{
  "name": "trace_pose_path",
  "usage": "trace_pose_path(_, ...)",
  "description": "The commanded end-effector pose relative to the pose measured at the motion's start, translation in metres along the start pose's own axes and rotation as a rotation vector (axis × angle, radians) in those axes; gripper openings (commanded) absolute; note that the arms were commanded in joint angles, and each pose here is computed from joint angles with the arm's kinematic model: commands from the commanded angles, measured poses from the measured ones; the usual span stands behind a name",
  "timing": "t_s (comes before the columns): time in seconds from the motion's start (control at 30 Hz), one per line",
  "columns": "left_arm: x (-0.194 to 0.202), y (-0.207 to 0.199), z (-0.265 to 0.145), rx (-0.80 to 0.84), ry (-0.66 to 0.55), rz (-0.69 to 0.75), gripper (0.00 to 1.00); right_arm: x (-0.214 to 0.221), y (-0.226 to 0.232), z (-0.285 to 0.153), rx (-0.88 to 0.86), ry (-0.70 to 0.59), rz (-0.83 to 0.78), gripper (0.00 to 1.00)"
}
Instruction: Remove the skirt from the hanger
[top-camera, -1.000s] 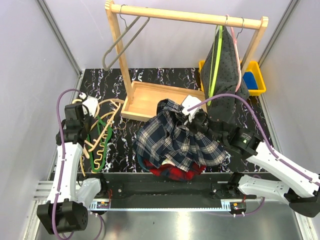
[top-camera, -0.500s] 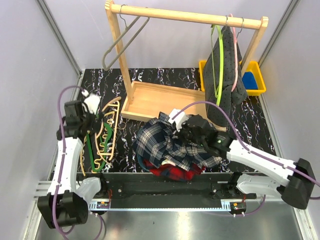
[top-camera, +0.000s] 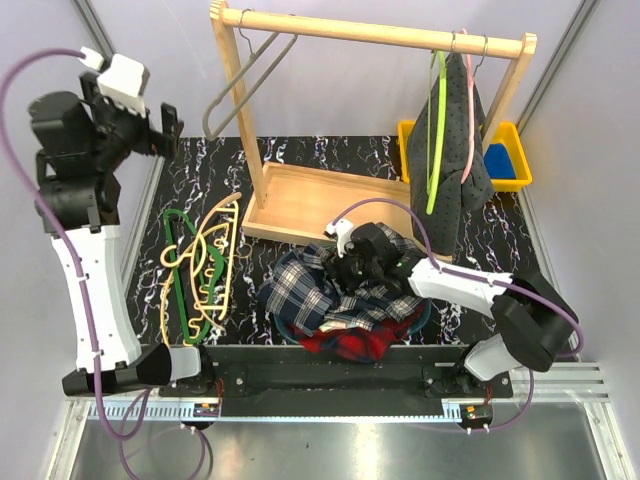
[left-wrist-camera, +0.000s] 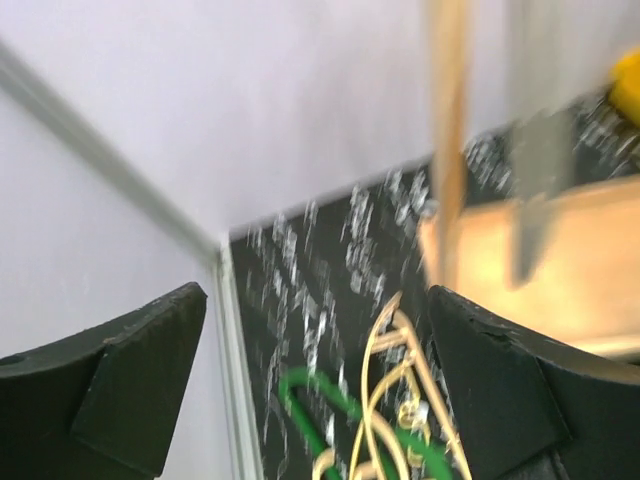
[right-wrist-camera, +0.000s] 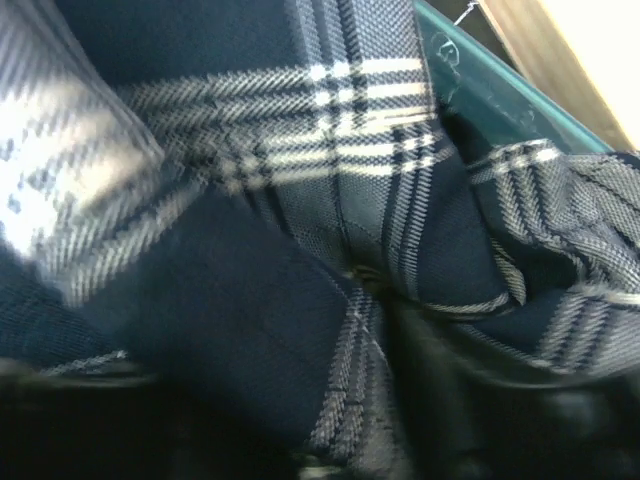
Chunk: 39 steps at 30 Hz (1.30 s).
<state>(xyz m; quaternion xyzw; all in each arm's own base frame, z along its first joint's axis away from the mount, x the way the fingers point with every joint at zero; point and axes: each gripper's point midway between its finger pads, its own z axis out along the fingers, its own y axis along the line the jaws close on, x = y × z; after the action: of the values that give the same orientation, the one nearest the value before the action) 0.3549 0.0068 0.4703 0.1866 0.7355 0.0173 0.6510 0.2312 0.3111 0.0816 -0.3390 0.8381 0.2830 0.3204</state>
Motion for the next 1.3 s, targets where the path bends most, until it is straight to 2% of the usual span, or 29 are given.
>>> trace_pose_path(0.0, -0.063, -0.041, -0.02, 0.198, -0.164, -0.072, 0.99, 0.064, 0.011, -0.011, -0.009, 0.204, 0.157, 0.99)
trace_pose_path(0.1, -0.097, -0.06, -0.029, 0.241, -0.258, -0.046, 0.99, 0.018, 0.005, -0.041, 0.066, 0.015, 0.099, 1.0)
trace_pose_path(0.13, -0.102, -0.066, -0.028, 0.252, -0.274, -0.039, 0.99, -0.015, 0.01, -0.062, 0.067, -0.096, 0.081, 1.0)
trace_pose_path(0.2, -0.117, -0.083, -0.03, 0.277, -0.329, -0.022, 0.99, -0.049, 0.011, -0.087, 0.098, -0.199, 0.055, 1.0)
trace_pose_path(0.23, -0.124, -0.088, -0.03, 0.286, -0.354, -0.013, 0.99, -0.088, 0.021, -0.111, 0.084, -0.305, 0.037, 1.0)
trace_pose_path(0.3, -0.134, -0.106, -0.026, 0.327, -0.381, -0.005, 0.99, -0.12, 0.029, -0.136, 0.081, -0.393, 0.026, 1.0)
trace_pose_path(0.33, -0.137, -0.111, -0.024, 0.338, -0.39, -0.006, 0.99, -0.15, 0.039, -0.16, 0.064, -0.477, 0.014, 1.0)
trace_pose_path(0.43, -0.15, -0.129, -0.013, 0.383, -0.425, -0.011, 0.99, -0.202, 0.059, -0.208, 0.026, -0.626, -0.014, 1.0)
trace_pose_path(0.5, -0.158, -0.14, -0.009, 0.405, -0.436, -0.018, 0.99, -0.224, 0.07, -0.231, 0.001, -0.68, -0.038, 1.0)
trace_pose_path(0.53, -0.156, -0.144, 0.0, 0.412, -0.425, -0.025, 0.99, -0.245, 0.08, -0.252, -0.017, -0.734, -0.052, 1.0)
trace_pose_path(0.6, -0.157, -0.148, 0.002, 0.42, -0.424, -0.036, 0.99, -0.26, 0.089, -0.271, -0.039, -0.768, -0.068, 1.0)
trace_pose_path(0.73, -0.151, -0.148, 0.003, 0.404, -0.42, -0.038, 0.99, -0.312, 0.112, -0.349, -0.079, -0.984, -0.059, 1.0)
trace_pose_path(0.77, -0.149, -0.147, 0.002, 0.398, -0.422, -0.033, 0.99, -0.317, 0.117, -0.358, -0.099, -1.008, -0.071, 1.0)
trace_pose_path(0.83, -0.144, -0.148, 0.005, 0.392, -0.416, -0.029, 0.99, -0.319, 0.13, -0.356, -0.155, -0.973, -0.128, 1.0)
trace_pose_path(0.97, -0.144, -0.144, 0.0, 0.371, -0.425, -0.03, 0.99, -0.298, 0.138, -0.326, -0.22, -0.86, -0.174, 1.0)
trace_pose_path(1.03, -0.143, -0.143, 0.001, 0.362, -0.427, -0.03, 0.99, -0.291, 0.133, -0.31, -0.221, -0.828, -0.133, 1.0)
trace_pose_path(1.13, -0.141, -0.143, -0.001, 0.359, -0.429, -0.022, 0.99, -0.306, 0.114, -0.333, -0.111, -0.962, -0.058, 1.0)
trace_pose_path(1.17, -0.14, -0.142, -0.002, 0.356, -0.431, -0.019, 0.99, -0.322, 0.096, -0.359, -0.006, -1.097, -0.019, 1.0)
trace_pose_path(1.27, -0.137, -0.144, -0.003, 0.361, -0.428, -0.015, 0.99, -0.328, 0.062, -0.415, 0.22, -1.32, 0.016, 1.0)
